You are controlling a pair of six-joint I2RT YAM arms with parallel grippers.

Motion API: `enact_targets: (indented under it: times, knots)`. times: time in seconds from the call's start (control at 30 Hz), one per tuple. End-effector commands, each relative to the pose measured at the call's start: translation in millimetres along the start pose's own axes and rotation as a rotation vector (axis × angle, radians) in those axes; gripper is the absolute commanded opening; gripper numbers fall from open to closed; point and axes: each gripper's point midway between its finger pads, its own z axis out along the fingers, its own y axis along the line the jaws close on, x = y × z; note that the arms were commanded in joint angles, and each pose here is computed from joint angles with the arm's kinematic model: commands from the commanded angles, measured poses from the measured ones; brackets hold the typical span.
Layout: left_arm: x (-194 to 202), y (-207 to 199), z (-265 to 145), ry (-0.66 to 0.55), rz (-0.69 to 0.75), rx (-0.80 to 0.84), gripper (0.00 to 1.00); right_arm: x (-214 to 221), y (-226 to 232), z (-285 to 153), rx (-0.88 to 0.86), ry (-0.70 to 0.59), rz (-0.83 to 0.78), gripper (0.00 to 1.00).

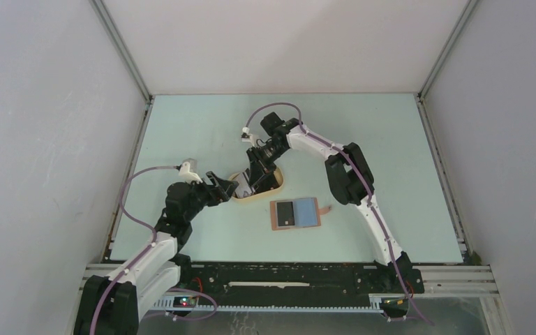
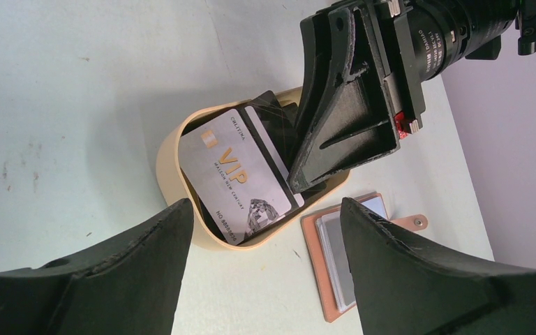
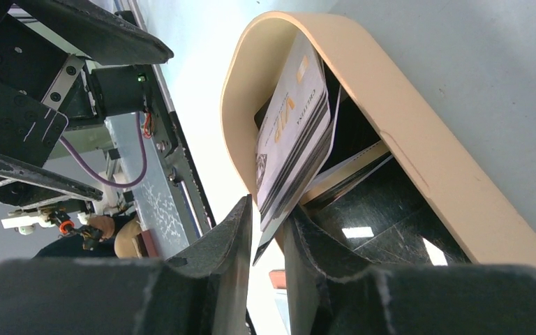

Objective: Put the credit cards into the card holder
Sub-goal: Pick up the credit card from the storage box.

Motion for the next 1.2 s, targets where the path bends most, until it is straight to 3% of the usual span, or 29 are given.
enact_targets:
  times: [0.0, 0.33, 0.6, 0.7, 0.87, 1.0, 1.17]
  knots:
    - [-14.4, -10.2, 2.8, -0.035, 0.028, 0.027, 0.81, -8.0, 13.0, -12.8, -0.025, -0.032, -0.021, 0.30]
    - [-14.8, -10.4, 2.7, -0.036, 0.029, 0.027, 0.81, -6.7, 9.5, -15.0, -0.026, -0.034, -0.011, 0.26]
    - [-14.2, -10.0, 2.8, -0.033, 0.029, 0.026, 0.81, -6.7, 4.1, -22.6, -0.028, -0.047, 0.008, 0.04]
    - [-15.0, -10.9, 2.2, -0.036, 0.031, 0.028, 0.81, -7.4, 1.9, -27.8, -0.020, -0.058, 0.009, 0.01]
    - [-15.8, -11.4, 1.2, -0.038, 0.034, 0.028, 0.81, -6.5, -2.0, -32.2, 0.001, -0.065, 0.004, 0.02]
    - [-16.2, -11.3, 0.8, -0.040, 0.036, 0.027, 0.81, -5.8, -2.2, -32.4, 0.003, -0.064, 0.001, 0.16]
    - [-16.5, -11.4, 0.4, -0.040, 0.036, 0.026, 0.81, -6.4, -1.5, -32.3, 0.001, -0.065, 0.003, 0.18]
